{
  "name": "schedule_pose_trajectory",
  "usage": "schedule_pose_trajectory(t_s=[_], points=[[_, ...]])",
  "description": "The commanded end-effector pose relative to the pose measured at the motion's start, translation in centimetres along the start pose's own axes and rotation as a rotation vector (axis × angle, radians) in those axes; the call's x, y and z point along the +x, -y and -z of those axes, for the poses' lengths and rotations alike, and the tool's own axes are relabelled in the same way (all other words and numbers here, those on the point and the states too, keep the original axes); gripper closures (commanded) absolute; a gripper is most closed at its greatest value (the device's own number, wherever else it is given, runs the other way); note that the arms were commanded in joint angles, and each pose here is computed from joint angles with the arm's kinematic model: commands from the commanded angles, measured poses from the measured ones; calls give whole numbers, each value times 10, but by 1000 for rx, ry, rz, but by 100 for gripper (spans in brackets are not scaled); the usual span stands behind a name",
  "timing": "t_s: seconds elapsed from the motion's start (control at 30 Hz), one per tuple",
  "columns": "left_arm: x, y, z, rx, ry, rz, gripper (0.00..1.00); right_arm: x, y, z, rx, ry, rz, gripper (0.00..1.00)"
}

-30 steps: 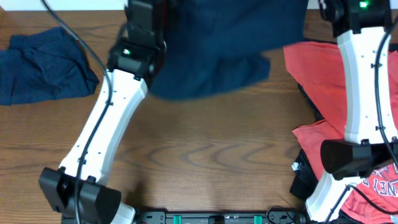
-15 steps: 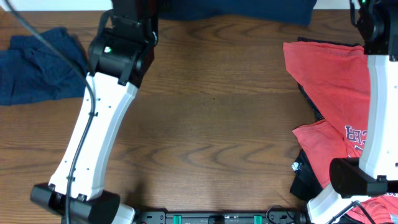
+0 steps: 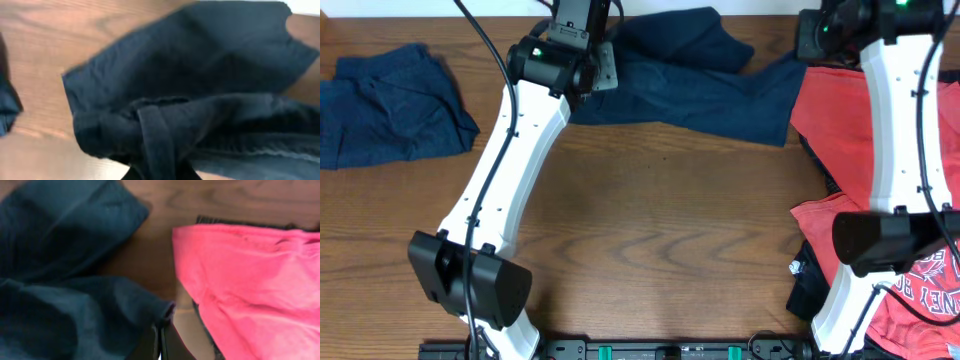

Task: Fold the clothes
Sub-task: 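Lower the shirt onto the table center and release both grippers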

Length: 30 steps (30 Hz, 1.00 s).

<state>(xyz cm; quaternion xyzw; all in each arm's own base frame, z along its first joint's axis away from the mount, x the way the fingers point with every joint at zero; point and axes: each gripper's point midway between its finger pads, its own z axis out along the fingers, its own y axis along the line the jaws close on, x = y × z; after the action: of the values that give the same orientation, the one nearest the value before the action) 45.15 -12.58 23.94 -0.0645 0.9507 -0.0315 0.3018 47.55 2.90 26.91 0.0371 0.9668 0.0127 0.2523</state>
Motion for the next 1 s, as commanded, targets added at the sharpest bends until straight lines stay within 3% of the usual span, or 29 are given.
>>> schedule_pose_trajectory(t_s=[0.0,0.33,0.4,0.7,0.73,0.77,0.8,0.87,0.97], points=[[9,-4,15,15,-42,72,94,5,-9,6,-25,-12,13,99],[94,15,38,154,-450,129,94,51,-10,11,-43,-201,8,99],[109,15,46,167,-528,138,89,65,-12,14,-50,-260,0,99],[153,3,75,118,-752,146,89,89,-29,7,-74,-361,-7,99],[155,2,75,114,-759,147,87,91,-30,5,-70,-368,-4,99],[157,1,74,111,-764,147,75,93,-31,1,-70,-376,-2,99],[158,1,72,111,-767,142,72,95,-31,-3,-68,-385,-1,99],[160,-1,65,98,-761,133,50,99,-30,-10,-63,-398,0,99],[163,-8,53,62,-745,120,39,103,-27,-16,-55,-413,1,96]])
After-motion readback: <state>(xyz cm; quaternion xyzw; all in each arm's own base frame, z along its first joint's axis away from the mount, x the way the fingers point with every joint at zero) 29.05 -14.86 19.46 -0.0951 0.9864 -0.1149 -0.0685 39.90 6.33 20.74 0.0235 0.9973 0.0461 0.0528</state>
